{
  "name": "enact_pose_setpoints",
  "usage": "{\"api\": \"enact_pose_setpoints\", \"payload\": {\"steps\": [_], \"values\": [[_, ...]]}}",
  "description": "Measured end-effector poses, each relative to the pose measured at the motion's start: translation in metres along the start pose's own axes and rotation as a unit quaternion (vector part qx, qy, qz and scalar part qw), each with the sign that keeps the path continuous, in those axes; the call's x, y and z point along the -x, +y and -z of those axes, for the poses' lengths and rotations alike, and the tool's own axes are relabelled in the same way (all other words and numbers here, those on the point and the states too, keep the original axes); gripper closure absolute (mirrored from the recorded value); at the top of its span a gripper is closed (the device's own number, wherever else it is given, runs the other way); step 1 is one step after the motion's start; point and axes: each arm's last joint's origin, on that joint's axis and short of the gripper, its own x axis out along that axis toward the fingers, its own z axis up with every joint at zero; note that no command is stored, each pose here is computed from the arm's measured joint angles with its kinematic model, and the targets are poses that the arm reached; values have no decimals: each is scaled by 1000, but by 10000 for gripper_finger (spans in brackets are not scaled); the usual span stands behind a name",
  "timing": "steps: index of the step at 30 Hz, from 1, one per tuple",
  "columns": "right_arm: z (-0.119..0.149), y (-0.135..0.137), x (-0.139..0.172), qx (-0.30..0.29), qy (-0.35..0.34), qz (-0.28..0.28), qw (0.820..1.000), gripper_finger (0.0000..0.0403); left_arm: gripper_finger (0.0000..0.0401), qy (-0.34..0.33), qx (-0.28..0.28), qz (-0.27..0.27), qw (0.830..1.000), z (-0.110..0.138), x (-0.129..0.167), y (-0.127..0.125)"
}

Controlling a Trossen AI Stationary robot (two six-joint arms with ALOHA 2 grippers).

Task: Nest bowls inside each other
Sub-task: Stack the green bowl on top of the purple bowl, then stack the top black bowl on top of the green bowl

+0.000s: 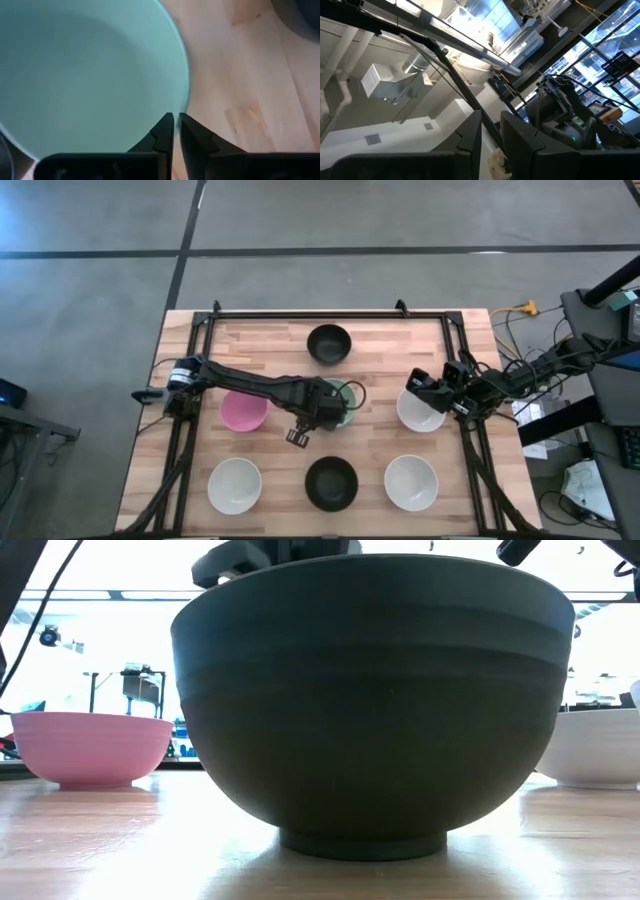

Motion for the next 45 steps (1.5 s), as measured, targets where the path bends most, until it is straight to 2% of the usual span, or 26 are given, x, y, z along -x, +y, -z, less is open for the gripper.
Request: {"api": "enact_pose_setpoints", "payload": {"steps": [4, 13, 16, 20, 22, 25, 27, 29, 30, 32, 35, 37, 40, 45], "values": [[-1, 1, -1, -2, -1, -1, 1000, 335, 386, 7, 13, -7, 1000, 2, 2, 0], [-1, 1, -3, -2, -1, -1, 1000, 335, 386, -56, 55, -58, 995, 6, 37, 9], [1, 0, -3, -1, 7, 9, 1000, 335, 386, -81, 102, -54, 990, 6, 40, 20], [4, -2, -4, -4, 25, 25, 999, 335, 386, -79, 192, -36, 978, 20, 40, 44], [6, -5, -6, -11, 38, 48, 998, 335, 388, -91, 221, -43, 970, 31, 50, 54], [13, -12, -9, -4, 71, 119, 990, 335, 397, -145, 241, -57, 958, 48, 75, 61], [18, -17, -12, 14, 100, 191, 976, 335, 400, -167, 249, -57, 952, 64, 88, 62], [20, -21, -16, 34, 135, 279, 950, 335, 399, -186, 257, -54, 947, 81, 99, 60], [19, -23, -18, 44, 156, 328, 931, 335, 400, -193, 260, -49, 945, 90, 103, 58], [14, -25, -22, 67, 202, 423, 881, 335, 400, -216, 273, -42, 936, 107, 112, 51], [-1, -29, -33, 101, 253, 514, 813, 335, 400, -264, 289, -24, 920, 127, 119, 38], [-12, -33, -49, 134, 272, 526, 795, 335, 400, -304, 292, -16, 907, 137, 121, 31], [-27, -48, -75, 183, 305, 509, 784, 335, 400, -362, 298, -22, 883, 151, 123, 24], [-47, -96, -108, 231, 367, 488, 757, 335, 400, -433, 312, -32, 845, 168, 123, 16]]}}
